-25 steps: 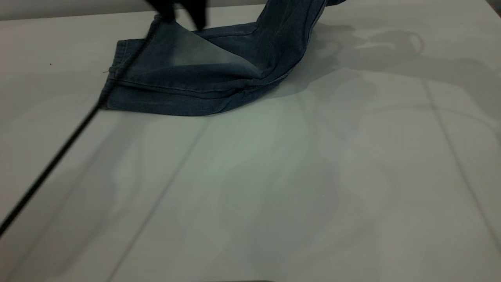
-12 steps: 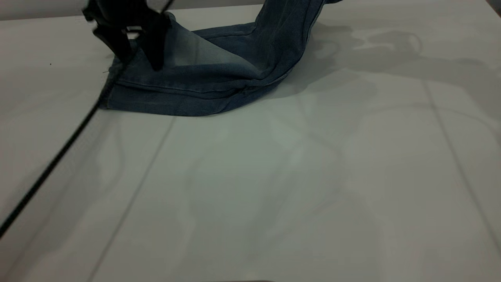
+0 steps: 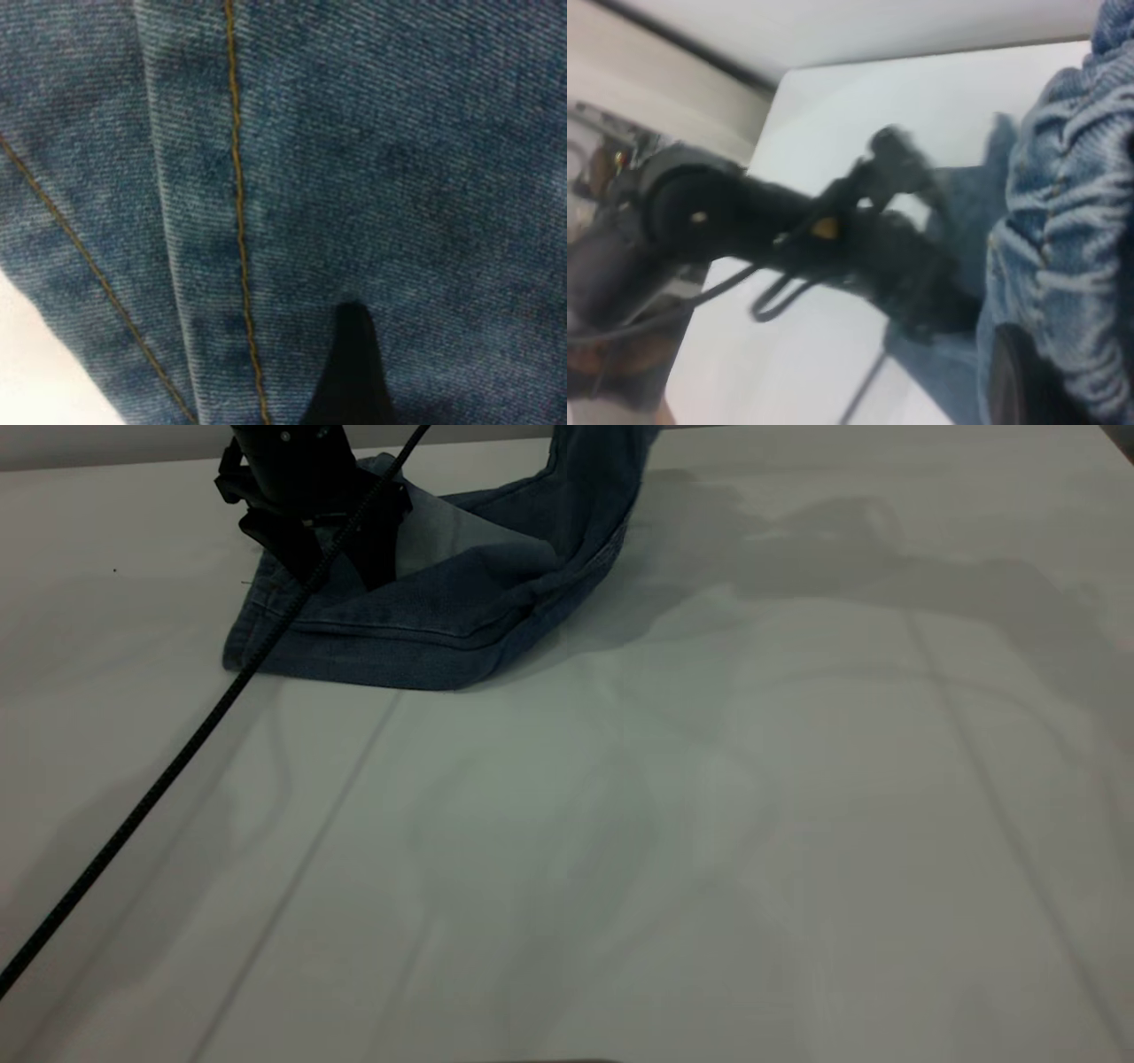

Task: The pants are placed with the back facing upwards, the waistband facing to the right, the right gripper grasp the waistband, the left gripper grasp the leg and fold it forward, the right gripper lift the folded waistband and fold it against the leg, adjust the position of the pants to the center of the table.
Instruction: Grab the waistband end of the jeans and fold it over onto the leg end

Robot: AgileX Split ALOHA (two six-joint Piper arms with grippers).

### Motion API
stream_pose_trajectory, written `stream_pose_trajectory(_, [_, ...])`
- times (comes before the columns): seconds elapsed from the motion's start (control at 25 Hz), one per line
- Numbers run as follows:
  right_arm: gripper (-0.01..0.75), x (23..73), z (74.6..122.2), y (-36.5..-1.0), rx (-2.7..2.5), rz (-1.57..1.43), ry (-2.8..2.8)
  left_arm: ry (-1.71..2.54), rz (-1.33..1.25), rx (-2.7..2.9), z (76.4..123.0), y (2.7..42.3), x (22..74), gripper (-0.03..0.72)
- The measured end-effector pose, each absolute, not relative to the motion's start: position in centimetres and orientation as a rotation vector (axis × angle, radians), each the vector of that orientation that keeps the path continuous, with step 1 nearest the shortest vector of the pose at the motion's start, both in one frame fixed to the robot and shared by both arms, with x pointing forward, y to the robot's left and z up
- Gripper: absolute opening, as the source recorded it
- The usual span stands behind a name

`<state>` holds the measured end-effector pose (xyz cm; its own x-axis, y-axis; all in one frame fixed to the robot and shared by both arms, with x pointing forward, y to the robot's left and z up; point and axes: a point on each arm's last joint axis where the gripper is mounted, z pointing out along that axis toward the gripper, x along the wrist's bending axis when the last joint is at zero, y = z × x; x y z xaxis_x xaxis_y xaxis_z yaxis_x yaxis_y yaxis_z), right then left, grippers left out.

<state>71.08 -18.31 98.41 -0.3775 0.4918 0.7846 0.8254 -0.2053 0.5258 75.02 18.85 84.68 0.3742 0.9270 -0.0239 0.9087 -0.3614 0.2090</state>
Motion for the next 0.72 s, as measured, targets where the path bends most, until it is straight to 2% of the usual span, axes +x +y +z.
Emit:
stream_pose_trajectory(0.24, [0.067,70.5,98.8,-13.6,-1.518,-1.616,-1.828,1.647,0.150,2.444,84.7,18.7,75.0,0.535])
stream_pose_trajectory(0.44, [0.067,70.6,98.6,-12.6,-1.574,-1.636,-1.857,1.649,0.141,2.459,85.3,18.7,75.0,0.535])
stream_pose_trajectory(0.6, [0.067,70.9,98.5,-12.8,-1.609,-1.648,-1.860,1.635,0.179,2.487,89.1,18.9,75.4,0.535])
stream_pose_trajectory(0.72, [0.067,71.2,97.4,-12.7,-1.601,-1.642,-1.886,1.578,0.346,2.443,94.1,19.1,76.3,0.535])
